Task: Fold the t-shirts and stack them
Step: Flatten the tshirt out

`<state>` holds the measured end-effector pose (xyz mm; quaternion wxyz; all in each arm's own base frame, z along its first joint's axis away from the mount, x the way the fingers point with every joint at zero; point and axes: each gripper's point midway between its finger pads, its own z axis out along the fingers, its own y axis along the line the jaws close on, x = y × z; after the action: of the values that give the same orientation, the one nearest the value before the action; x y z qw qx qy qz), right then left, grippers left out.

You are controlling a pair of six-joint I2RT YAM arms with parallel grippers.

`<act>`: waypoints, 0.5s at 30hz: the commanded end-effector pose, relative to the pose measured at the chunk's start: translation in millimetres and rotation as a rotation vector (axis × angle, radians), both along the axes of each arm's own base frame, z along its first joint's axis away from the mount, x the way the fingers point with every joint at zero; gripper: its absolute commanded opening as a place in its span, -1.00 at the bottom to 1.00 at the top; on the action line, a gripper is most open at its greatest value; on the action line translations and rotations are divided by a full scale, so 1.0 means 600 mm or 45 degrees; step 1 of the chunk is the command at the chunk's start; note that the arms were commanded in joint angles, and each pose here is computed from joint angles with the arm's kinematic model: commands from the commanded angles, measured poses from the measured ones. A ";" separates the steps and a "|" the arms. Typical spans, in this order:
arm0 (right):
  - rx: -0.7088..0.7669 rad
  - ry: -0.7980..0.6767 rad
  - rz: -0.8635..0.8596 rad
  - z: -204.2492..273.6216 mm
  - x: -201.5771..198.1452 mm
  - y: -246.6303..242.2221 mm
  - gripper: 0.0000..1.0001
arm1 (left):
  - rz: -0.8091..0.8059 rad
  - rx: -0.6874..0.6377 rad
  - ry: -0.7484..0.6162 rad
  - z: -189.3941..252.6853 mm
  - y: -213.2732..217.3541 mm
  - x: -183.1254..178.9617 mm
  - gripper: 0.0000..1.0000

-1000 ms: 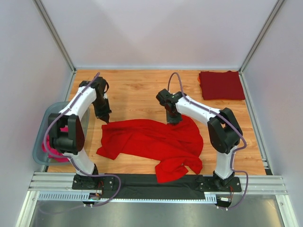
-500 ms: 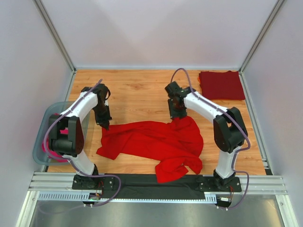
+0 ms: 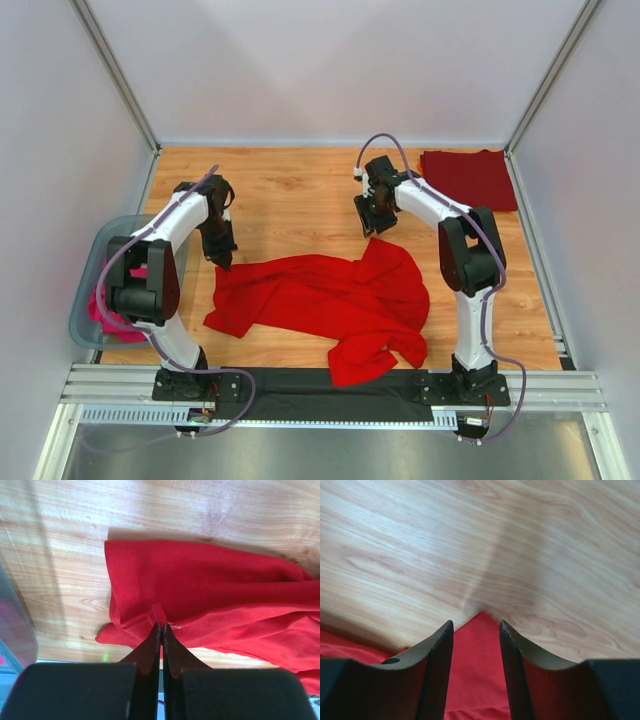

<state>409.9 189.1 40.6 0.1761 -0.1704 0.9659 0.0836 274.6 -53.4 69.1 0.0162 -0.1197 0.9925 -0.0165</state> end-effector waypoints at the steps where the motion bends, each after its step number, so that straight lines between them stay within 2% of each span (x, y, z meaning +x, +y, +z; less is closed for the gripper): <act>1: 0.082 -0.015 0.127 0.008 0.026 0.009 -0.13 | -0.018 0.007 -0.063 0.020 0.002 0.021 -1.00; 15: 0.153 0.153 0.200 -0.029 -0.019 0.000 -0.16 | -0.012 0.013 -0.073 0.022 0.003 0.022 -1.00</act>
<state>406.8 190.3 22.7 0.1307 -0.2192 0.9557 0.1464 278.8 -52.6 71.9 0.0235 -0.1195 0.9924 -0.0146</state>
